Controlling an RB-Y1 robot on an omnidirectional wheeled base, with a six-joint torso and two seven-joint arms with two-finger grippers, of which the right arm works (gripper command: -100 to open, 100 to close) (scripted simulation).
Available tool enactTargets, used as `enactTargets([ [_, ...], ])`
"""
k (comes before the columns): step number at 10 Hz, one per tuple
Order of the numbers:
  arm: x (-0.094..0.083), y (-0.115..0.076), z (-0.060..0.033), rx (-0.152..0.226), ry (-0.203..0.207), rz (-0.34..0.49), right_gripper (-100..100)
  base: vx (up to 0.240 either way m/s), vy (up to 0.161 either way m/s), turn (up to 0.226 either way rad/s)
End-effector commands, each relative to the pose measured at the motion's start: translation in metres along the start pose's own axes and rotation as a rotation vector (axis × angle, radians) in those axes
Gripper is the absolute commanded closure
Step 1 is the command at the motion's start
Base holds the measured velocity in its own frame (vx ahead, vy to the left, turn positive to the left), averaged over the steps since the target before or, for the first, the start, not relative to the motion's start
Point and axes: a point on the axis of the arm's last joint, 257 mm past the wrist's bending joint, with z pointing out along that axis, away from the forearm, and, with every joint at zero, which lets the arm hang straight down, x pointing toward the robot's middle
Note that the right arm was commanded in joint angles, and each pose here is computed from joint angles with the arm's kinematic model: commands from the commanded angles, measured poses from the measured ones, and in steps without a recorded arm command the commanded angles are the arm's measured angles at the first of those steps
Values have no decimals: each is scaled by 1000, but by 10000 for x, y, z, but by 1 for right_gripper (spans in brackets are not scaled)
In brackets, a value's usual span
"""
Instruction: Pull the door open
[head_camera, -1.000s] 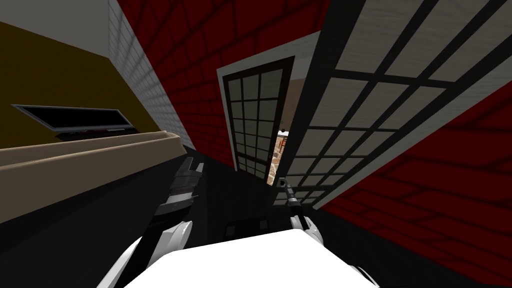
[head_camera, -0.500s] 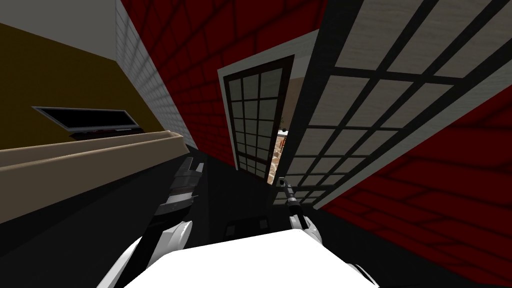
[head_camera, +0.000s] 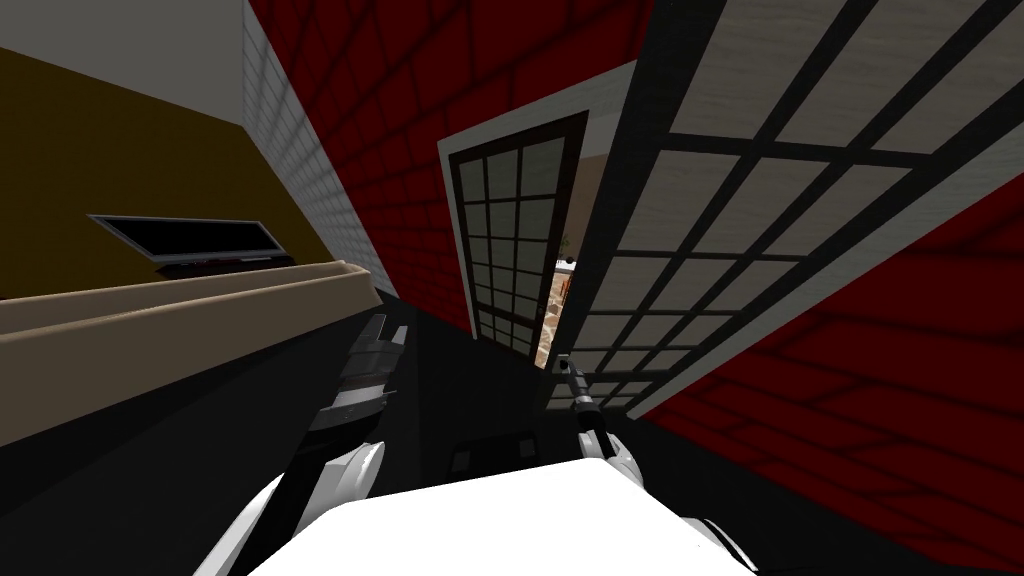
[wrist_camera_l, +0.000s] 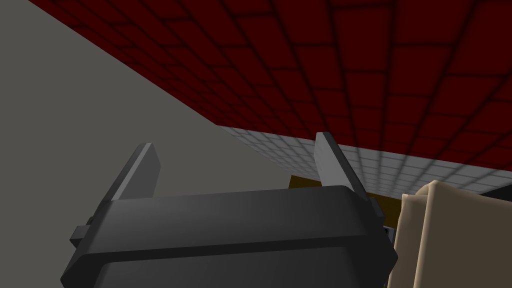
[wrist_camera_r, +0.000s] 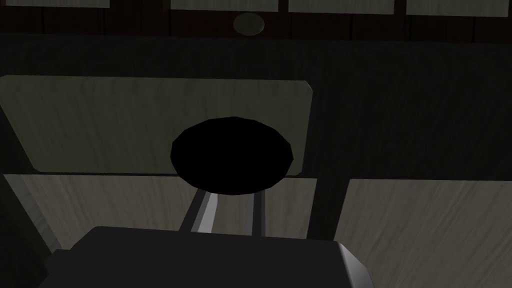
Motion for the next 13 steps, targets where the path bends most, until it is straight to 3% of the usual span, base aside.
enactTargets([
  [1,202,43,37,-11,30,16,100,4,-7,-15],
  [2,208,66,50,-17,31,16,100,5,5,-2],
  [3,215,65,60,-16,28,69,100,-21,-12,60],
  [5,215,65,60,-16,28,69,100,-20,-18,20],
  [7,231,62,77,-14,22,163,100,-46,-16,56],
  [10,231,62,77,-14,22,175,100,-14,-1,8],
  [11,239,59,86,-13,20,228,100,-26,-9,31],
  [12,26,-27,29,13,-23,234,-100,-38,-47,16],
  [13,28,-27,32,12,-26,260,-100,-43,-41,-1],
])
